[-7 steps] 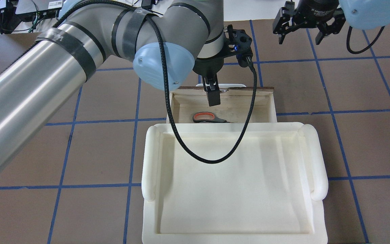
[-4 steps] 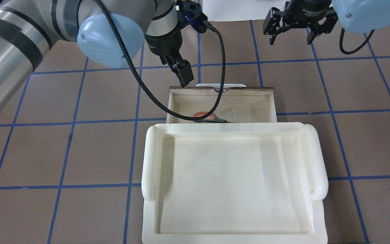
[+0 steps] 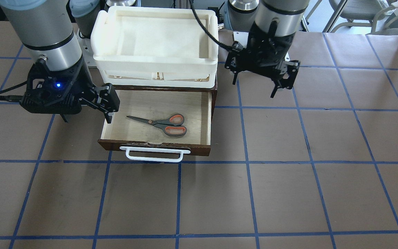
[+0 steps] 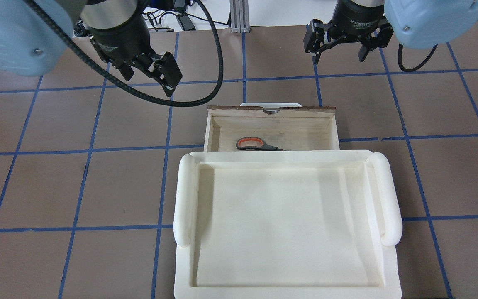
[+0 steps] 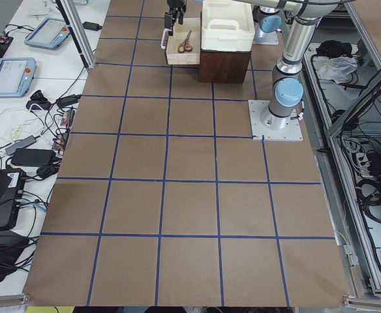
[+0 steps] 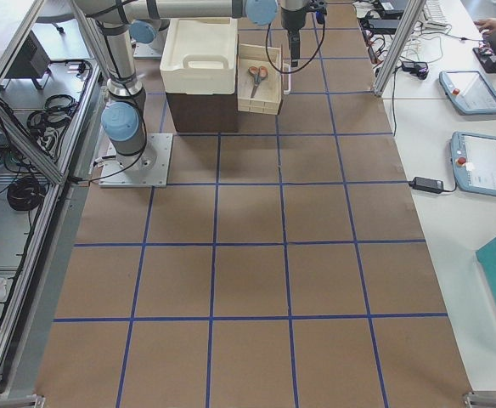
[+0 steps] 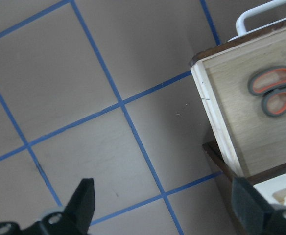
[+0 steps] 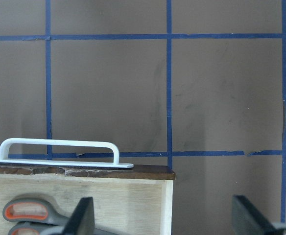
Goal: Place scissors in drawer with both arms
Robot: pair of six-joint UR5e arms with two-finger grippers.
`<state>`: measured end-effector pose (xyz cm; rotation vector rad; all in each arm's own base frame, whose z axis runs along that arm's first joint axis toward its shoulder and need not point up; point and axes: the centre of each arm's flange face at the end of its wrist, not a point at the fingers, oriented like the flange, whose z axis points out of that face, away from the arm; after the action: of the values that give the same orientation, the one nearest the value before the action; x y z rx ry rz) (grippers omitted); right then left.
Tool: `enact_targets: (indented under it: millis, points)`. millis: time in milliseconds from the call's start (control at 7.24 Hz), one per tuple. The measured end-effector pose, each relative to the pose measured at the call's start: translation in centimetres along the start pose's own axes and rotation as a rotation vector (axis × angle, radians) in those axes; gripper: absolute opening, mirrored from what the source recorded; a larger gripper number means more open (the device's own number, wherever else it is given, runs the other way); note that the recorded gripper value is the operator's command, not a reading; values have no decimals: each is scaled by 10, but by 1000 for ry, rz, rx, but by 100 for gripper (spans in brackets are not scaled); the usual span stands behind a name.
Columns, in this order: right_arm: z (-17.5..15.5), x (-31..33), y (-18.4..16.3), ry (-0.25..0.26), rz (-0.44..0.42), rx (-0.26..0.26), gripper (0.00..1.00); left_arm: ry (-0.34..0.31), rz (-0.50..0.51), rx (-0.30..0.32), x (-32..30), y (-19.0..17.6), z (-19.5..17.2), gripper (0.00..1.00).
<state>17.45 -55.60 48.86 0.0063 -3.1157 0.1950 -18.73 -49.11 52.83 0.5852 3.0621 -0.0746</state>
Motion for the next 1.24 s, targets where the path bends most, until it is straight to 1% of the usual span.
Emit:
enact_targets:
  millis: [138,276,414,553,691,829,967,1243]
  points:
    - [0,0,1,1,-1,-5,100,-16,-59,1,-14,25,-6,88]
    - [1,0,2,2,-1,-12,100,-40,-95,29,-20,41,-4,100]
    - [3,0,3,3,-1,-18,100,-66,-117,87,-25,47,-1,100]
    - [4,0,4,3,-2,-22,100,-80,-155,128,-31,49,-3,100]
    - [6,0,4,4,-3,-25,100,-78,-225,141,-35,47,-6,100]
    - [6,0,5,4,-3,-26,100,-67,-294,124,-37,45,-12,100]
    - [7,0,5,6,-3,-27,100,-57,-333,91,-38,46,-18,100]
    - [7,1,5,10,-2,-27,100,-29,-371,24,-34,53,-23,100]
